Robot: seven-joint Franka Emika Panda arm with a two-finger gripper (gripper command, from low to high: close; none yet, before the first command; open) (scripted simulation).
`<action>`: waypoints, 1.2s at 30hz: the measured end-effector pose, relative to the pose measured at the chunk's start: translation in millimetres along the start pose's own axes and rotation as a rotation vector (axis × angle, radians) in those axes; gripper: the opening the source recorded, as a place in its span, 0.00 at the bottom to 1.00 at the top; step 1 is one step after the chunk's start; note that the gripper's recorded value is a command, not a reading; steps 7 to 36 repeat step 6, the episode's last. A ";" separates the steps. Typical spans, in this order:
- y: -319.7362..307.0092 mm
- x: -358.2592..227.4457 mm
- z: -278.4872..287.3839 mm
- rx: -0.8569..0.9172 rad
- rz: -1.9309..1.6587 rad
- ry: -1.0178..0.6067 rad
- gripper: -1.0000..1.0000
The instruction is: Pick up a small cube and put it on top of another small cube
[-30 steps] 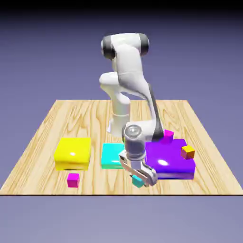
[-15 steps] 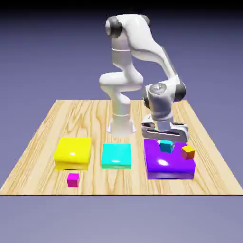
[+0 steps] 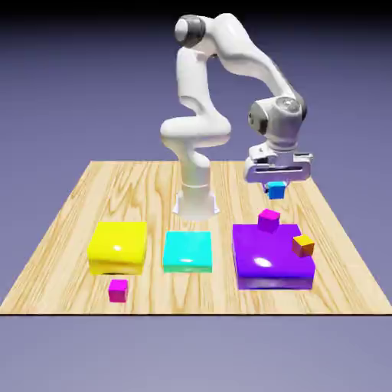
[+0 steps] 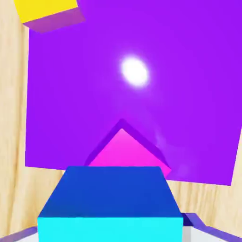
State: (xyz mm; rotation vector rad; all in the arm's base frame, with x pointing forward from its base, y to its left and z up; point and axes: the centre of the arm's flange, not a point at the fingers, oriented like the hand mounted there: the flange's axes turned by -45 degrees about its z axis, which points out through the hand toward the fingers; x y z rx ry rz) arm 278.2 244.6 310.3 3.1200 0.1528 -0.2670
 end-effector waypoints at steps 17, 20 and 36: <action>0.6 0.1 44.4 -0.002 -0.001 0.001 1.00; 0.6 0.1 44.4 -0.002 -0.001 0.001 1.00; 0.6 0.1 44.4 -0.002 -0.001 0.001 1.00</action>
